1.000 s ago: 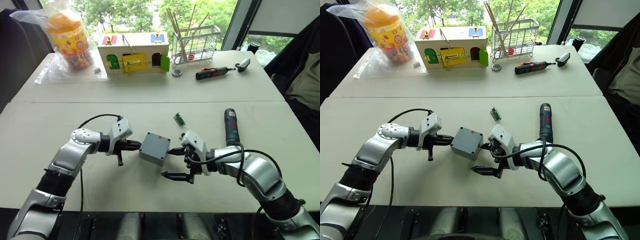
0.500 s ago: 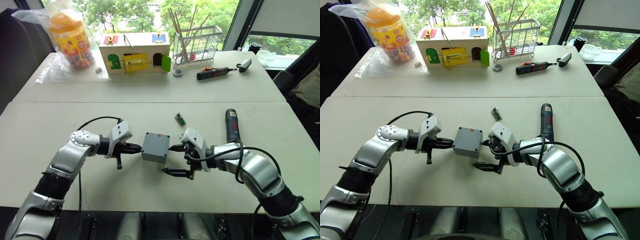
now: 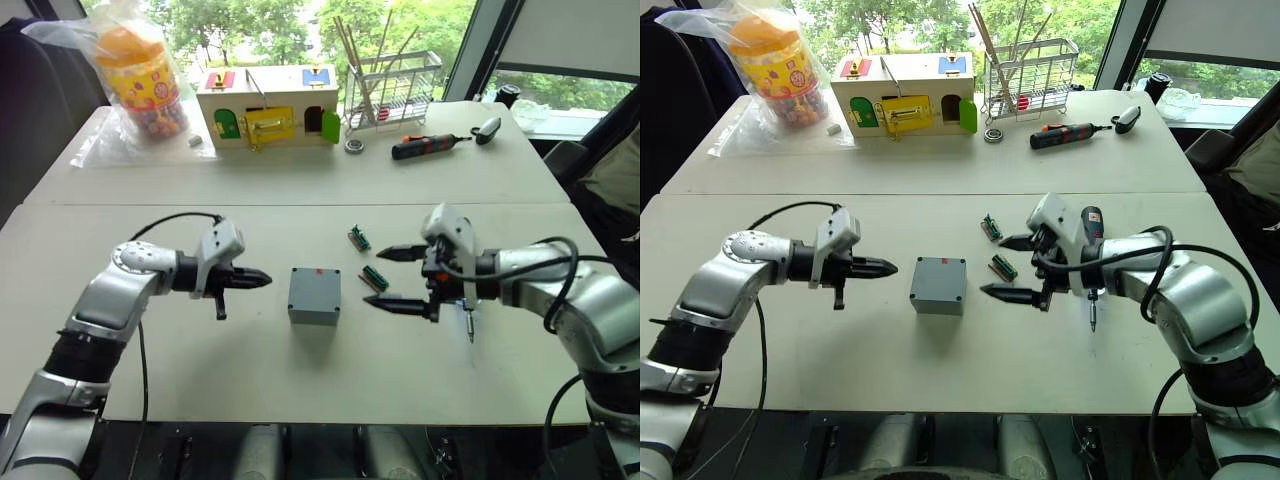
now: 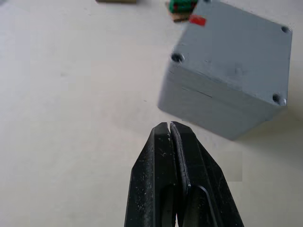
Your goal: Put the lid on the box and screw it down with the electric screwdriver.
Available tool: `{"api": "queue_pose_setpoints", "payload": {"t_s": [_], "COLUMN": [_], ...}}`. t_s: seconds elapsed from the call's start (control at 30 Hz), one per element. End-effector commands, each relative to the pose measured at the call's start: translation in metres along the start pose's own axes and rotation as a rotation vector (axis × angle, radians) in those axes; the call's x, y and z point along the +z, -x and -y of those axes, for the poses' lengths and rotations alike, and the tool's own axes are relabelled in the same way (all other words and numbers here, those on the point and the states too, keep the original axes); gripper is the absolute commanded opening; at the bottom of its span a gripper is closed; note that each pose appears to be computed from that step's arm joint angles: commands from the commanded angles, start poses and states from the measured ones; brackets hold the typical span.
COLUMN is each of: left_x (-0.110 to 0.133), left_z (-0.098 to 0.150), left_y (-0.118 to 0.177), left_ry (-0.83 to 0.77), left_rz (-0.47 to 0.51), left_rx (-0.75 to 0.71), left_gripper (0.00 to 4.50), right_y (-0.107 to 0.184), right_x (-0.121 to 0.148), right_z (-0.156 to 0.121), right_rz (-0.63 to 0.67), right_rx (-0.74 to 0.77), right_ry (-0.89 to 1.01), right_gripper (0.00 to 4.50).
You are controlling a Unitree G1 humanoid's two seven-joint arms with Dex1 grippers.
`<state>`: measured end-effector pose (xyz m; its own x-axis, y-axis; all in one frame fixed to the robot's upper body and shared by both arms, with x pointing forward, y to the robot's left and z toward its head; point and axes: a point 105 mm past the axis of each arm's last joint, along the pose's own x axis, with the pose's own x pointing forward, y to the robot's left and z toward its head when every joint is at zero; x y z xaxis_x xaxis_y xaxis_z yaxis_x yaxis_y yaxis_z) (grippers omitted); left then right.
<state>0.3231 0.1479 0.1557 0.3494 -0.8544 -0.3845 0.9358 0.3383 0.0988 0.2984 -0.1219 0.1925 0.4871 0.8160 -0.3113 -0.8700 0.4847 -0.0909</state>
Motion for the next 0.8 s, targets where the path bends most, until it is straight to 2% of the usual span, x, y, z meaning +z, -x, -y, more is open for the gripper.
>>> {"api": "queue_pose_setpoints", "payload": {"t_s": [0.03, 0.13, 0.17, 0.23, 0.33, 0.8], "left_x": [0.032, 0.039, 0.041, 0.042, 0.042, 0.033], "left_z": [0.002, 0.008, 0.009, 0.009, 0.003, 0.01], "left_y": [-0.003, -0.01, -0.013, -0.017, -0.018, -0.019], "left_ry": [-0.026, -0.04, -0.044, -0.06, -0.049, -0.038], "left_rz": [0.12, 0.144, 0.145, 0.152, 0.167, 0.145], "left_rx": [-0.026, -0.05, -0.048, -0.028, 0.023, 0.01], "left_gripper": [0.0, 0.0, 0.0, 0.0, 0.0, 0.0], "right_y": [-0.015, -0.037, -0.043, -0.057, -0.069, -0.078], "right_x": [0.0, -0.012, -0.016, -0.023, -0.024, -0.04], "right_z": [0.036, 0.051, 0.056, 0.062, 0.061, 0.06], "right_rz": [0.094, 0.094, 0.091, 0.086, 0.107, 0.052], "right_rx": [-0.166, -0.235, -0.266, -0.302, -0.316, -0.325], "right_ry": [-0.071, -0.072, -0.066, -0.056, -0.05, -0.035], "right_gripper": [4.43, 4.43, 4.25, 3.72, 2.55, 2.55]}}
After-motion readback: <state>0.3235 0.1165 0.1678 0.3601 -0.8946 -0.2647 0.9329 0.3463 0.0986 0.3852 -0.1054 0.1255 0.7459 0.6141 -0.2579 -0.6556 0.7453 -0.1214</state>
